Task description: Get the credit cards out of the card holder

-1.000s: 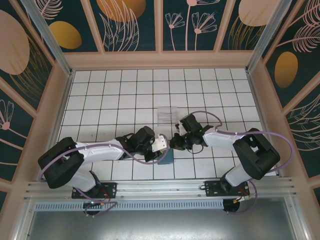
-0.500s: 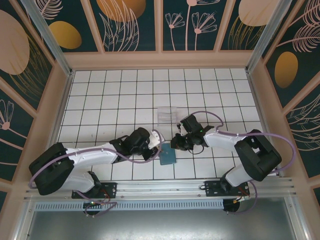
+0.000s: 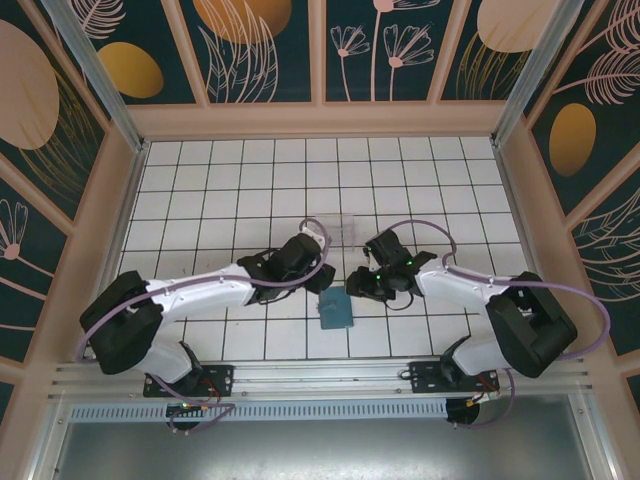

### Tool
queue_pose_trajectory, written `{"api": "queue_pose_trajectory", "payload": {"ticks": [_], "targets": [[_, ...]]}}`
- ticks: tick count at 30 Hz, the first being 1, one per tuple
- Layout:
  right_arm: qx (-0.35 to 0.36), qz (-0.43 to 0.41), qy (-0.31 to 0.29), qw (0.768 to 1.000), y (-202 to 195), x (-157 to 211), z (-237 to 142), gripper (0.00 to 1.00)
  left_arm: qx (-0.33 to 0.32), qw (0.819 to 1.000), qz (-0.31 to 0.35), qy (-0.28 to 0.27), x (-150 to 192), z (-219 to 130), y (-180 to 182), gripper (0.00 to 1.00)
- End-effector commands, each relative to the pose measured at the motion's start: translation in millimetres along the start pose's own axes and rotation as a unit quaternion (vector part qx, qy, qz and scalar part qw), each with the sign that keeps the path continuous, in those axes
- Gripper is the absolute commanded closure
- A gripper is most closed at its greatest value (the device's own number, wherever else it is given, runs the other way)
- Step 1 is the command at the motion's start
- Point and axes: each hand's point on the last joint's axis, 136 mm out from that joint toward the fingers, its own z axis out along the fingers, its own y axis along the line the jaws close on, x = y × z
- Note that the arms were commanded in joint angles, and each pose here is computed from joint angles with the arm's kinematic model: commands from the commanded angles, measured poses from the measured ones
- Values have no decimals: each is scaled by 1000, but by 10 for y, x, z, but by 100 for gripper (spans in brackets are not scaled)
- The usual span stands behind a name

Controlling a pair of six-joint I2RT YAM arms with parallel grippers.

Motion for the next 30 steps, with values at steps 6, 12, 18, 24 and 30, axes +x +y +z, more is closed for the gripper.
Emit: {"api": "queue_pose_trajectory", "payload": {"ticks": [6,12,18,24,30], "targets": [[4,33,-37,999,-192,-51,-178,55,-84,988,-89,93,244,147,-61,50],[-8,46,-51,998,-276,-76,-264,55,-130,974,-61,177,653,289,-270,39],[-9,41,-46,998,-286,-49,-265,55,-171,961,-61,208,856,286,-192,38],[-6,41,-44,998,-301,-34,-266,55,-162,962,-74,208,883,239,-197,40],[-6,44,-44,998,-302,-29,-272,55,-162,963,-78,200,859,154,-173,46]]}}
